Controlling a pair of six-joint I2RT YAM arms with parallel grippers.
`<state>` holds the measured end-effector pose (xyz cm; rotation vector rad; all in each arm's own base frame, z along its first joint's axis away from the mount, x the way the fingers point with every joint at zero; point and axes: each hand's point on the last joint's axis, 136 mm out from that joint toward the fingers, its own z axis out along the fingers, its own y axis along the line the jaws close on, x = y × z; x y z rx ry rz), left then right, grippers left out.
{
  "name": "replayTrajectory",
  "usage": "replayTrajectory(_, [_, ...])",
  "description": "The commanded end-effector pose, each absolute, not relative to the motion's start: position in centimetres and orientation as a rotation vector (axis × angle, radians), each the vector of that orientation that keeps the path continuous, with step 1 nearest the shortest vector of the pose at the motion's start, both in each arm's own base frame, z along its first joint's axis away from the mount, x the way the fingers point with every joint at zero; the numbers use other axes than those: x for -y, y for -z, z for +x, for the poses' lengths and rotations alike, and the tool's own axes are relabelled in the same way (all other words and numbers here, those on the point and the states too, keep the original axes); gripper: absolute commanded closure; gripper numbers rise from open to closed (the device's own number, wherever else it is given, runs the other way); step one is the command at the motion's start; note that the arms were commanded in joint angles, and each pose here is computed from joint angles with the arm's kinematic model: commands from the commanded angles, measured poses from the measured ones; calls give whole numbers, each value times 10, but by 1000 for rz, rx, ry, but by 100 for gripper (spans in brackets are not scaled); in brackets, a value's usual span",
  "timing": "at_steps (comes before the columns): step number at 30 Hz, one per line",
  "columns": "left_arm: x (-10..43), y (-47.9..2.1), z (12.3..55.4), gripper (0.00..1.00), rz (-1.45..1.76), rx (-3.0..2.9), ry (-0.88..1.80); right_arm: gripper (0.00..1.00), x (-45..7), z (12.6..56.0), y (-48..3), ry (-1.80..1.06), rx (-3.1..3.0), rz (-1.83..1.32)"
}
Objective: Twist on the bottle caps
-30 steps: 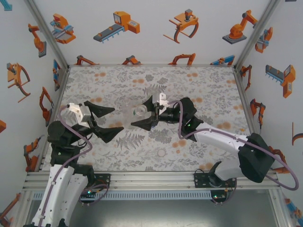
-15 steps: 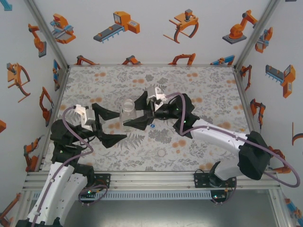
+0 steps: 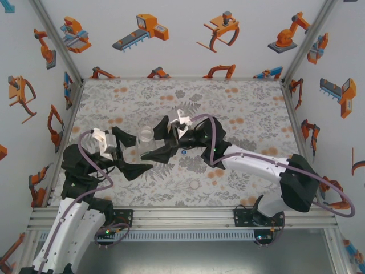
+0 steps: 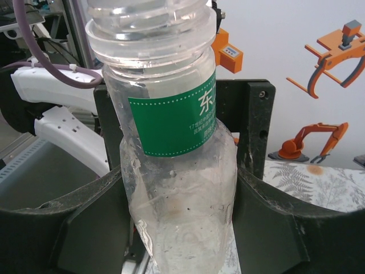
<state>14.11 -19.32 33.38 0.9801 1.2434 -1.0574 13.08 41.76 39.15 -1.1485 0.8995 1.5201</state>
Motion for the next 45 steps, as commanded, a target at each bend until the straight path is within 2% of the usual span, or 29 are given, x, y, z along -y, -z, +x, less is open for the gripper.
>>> replayTrajectory(1, [192, -349, 134, 0, 1002, -1182, 1022, 57, -417, 129, -418, -1520, -804, -1060])
replayTrajectory(5, [191, -349, 132, 2, 1004, -1170, 1017, 58, -420, 127, -422, -1552, -771, -1008])
replayTrajectory(15, [191, -352, 130, 13, 1004, -1160, 1017, 60, -420, 125, -413, -1554, -748, -977])
replayTrajectory(19, [191, -352, 131, 23, 1004, -1162, 1018, 60, -421, 125, -408, -1557, -756, -989])
replayTrajectory(29, [192, -351, 131, 33, 1009, -1172, 1022, 60, -427, 128, -398, -1556, -775, -1001])
replayTrajectory(34, [192, -351, 132, 49, 1015, -1172, 1025, 60, -427, 129, -397, -1552, -780, -998])
replayTrajectory(37, [193, -350, 133, 56, 1014, -1179, 1026, 54, -425, 129, -397, -1537, -775, -994])
replayTrajectory(42, [193, -349, 135, 67, 1022, -1195, 1012, 37, -413, 135, -404, -1489, -782, -967])
replayTrajectory(45, [192, -348, 137, 71, 1014, -1208, 994, 34, -400, 145, -405, -1440, -811, -946])
